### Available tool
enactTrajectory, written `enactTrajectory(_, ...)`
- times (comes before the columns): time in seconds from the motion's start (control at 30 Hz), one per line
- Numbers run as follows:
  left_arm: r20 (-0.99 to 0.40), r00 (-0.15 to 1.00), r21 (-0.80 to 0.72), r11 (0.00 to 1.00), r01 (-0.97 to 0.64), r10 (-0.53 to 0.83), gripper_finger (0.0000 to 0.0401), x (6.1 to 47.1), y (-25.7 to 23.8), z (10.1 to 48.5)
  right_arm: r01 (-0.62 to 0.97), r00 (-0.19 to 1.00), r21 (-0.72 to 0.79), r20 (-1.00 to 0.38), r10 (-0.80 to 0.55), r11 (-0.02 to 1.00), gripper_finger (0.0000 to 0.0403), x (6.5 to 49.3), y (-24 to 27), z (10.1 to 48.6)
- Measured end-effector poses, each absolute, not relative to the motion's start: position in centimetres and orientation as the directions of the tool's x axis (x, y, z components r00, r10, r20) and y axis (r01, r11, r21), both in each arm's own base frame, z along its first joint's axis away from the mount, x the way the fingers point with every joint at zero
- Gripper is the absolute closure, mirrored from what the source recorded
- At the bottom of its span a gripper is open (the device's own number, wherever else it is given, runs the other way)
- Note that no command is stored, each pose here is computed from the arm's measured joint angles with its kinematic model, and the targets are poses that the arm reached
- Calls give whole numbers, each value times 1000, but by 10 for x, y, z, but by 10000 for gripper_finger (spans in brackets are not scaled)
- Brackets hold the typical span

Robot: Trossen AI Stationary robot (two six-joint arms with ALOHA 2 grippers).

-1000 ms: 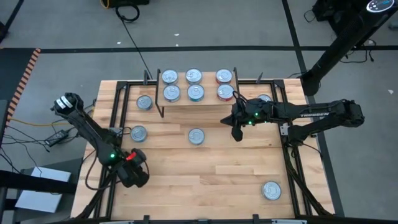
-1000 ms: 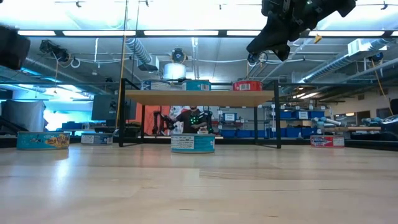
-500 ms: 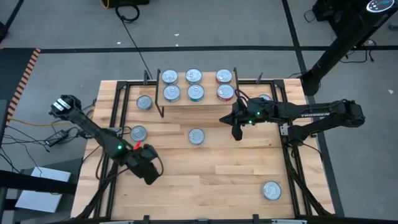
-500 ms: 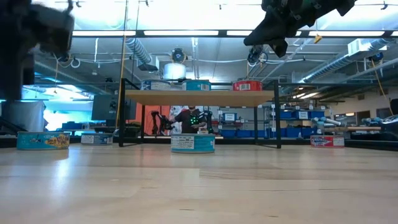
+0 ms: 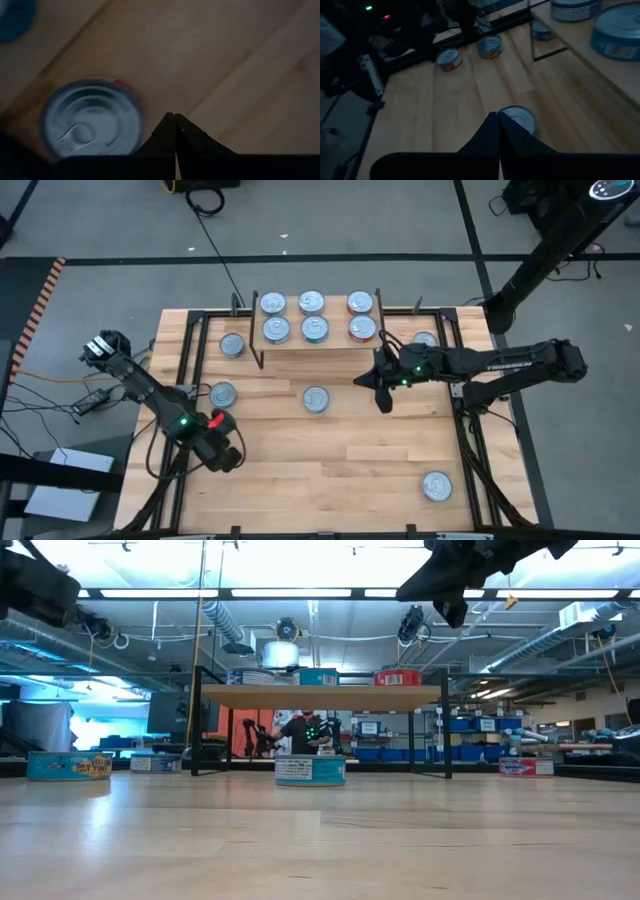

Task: Stack canned seafood by type on shelf
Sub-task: Stack the red tuna can on top of the other red tuna can on the shelf

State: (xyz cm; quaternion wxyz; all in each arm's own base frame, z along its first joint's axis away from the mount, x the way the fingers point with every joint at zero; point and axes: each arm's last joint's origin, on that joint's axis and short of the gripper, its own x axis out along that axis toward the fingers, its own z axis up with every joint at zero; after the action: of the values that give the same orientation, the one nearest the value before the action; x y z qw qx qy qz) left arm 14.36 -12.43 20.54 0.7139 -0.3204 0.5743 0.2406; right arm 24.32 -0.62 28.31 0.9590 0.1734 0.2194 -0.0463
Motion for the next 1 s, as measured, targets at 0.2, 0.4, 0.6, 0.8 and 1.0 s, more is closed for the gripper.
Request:
enactTrajectory(0.2, -994, 95, -43, 616, -786, 51, 401, 131, -119, 211, 178, 899, 290, -437, -35, 940, 401, 243, -1, 283)
enactTrajectory(0.4, -997, 16, 31, 616, -787, 71, 401, 123, -117, 210, 196, 898, 277, -437, -58, 941, 400, 243, -1, 283)
enactTrajectory(0.6, -999, 44, -20, 608, -793, 25, 401, 123, -117, 186, 194, 898, 274, -436, -58, 942, 399, 243, -1, 283)
enactTrajectory(0.8, -997, 77, -66, 592, -803, -8, 401, 123, -117, 171, 195, 898, 276, -436, -58, 941, 398, 243, -1, 283)
enactTrajectory(1.0, -977, 208, -191, 590, -784, -39, 401, 133, -122, 171, 183, 911, 285, -409, -54, 941, 398, 245, 0, 286)
